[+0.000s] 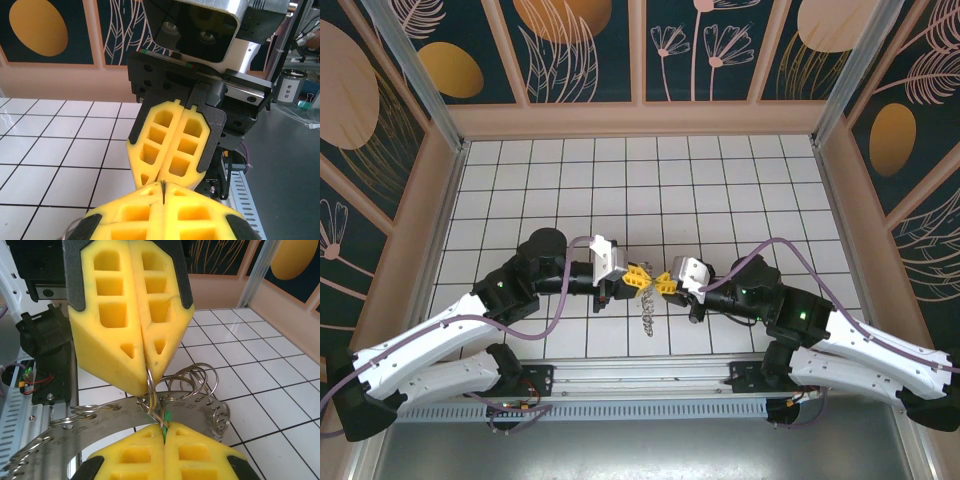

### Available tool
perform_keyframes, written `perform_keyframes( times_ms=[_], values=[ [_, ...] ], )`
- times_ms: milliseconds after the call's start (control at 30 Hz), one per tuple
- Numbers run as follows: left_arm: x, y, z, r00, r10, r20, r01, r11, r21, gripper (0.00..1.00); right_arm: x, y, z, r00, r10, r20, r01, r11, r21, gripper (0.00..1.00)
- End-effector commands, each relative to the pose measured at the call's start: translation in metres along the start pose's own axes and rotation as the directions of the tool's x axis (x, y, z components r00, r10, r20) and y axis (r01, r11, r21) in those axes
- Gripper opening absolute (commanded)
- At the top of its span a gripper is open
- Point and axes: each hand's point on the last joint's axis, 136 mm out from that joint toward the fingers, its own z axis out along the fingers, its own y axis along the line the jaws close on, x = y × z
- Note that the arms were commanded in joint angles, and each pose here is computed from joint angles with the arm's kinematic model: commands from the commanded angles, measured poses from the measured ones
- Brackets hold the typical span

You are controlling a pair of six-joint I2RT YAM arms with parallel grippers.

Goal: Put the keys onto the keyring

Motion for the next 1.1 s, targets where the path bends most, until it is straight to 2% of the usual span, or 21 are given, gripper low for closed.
perform_keyframes(
  times_ms=[0, 467, 1067],
  values=[
    [-0.019, -0.005, -0.006, 0.997, 0.037, 0.070, -0.038, 0.999, 0.006, 0.00, -0.011, 0.000, -0.002, 0.999, 0.001, 0.053, -0.001, 1.000, 0.006, 0.01],
    [-0.026, -0.013, -0.008, 0.993, 0.038, 0.111, -0.044, 0.998, 0.046, 0.00, 0.000, 0.002, 0.015, 1.000, 0.010, -0.008, -0.010, 1.000, -0.020, 0.00],
    [-0.026, -0.012, -0.008, 0.992, 0.043, 0.117, -0.048, 0.998, 0.042, 0.00, -0.010, 0.020, 0.011, 0.999, -0.008, 0.052, 0.014, 0.992, -0.122, 0.00]
  ],
)
